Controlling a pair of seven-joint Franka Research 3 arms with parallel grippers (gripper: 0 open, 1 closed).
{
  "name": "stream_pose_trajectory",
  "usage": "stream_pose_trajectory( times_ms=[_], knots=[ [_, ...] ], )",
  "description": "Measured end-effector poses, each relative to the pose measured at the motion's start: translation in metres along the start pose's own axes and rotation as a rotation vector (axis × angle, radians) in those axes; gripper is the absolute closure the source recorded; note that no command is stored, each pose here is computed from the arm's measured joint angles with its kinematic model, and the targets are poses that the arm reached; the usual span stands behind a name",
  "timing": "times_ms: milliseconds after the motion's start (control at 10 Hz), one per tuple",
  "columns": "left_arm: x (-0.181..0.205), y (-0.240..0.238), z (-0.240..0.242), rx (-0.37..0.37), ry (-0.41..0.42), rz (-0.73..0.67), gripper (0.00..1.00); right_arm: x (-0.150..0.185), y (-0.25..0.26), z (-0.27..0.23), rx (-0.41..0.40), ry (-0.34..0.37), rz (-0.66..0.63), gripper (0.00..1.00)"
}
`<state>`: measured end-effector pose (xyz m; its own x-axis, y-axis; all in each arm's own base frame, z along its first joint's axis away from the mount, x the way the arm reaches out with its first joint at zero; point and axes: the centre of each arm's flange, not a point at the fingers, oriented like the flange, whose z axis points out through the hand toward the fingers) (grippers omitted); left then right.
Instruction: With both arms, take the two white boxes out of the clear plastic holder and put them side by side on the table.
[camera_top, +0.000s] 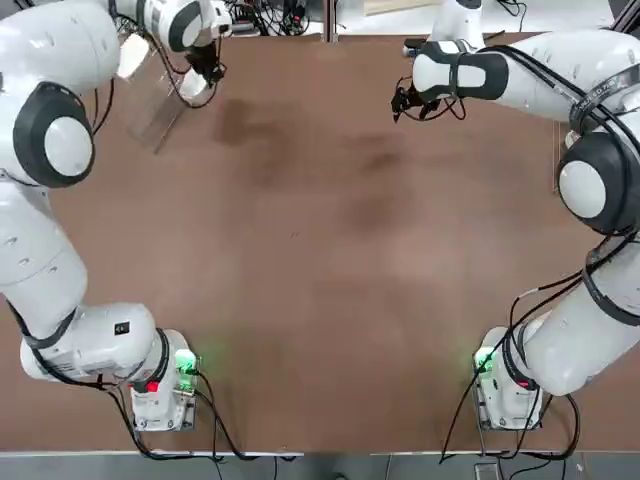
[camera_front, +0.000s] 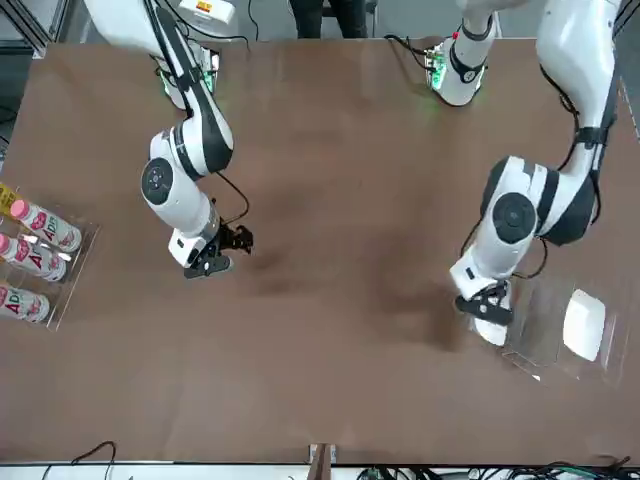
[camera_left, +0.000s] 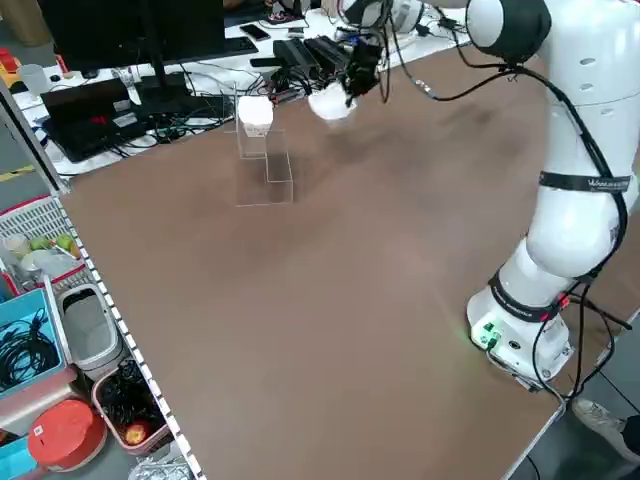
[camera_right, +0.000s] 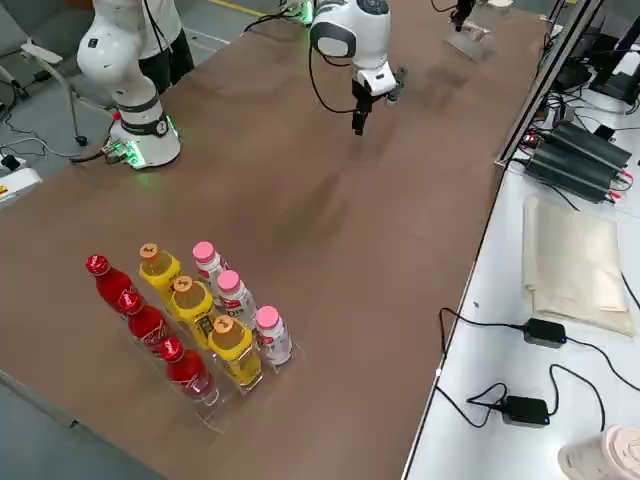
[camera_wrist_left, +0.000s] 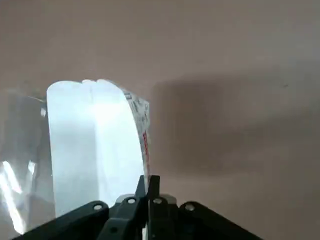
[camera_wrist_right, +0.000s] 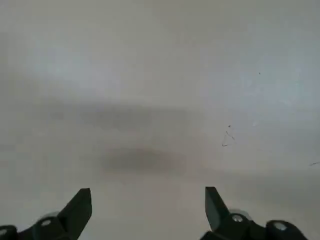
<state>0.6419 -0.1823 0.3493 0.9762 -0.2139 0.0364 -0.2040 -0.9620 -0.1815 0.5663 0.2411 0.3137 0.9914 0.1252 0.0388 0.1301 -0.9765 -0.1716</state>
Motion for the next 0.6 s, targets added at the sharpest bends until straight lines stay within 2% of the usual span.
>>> stream_pose_trajectory(
  times_ms=[300,600],
  knots=[
    [-0.012,0.1,-0.021,-0.039,0.006,-0.12,0.98,0.0,0.001,0.0,0.0,0.001,0.002,0.0],
    [-0.052,0.249,-0.035,-0.07,0.019,-0.089,0.98,0.001,0.004,-0.001,-0.002,0.002,0.006,0.0]
  ],
)
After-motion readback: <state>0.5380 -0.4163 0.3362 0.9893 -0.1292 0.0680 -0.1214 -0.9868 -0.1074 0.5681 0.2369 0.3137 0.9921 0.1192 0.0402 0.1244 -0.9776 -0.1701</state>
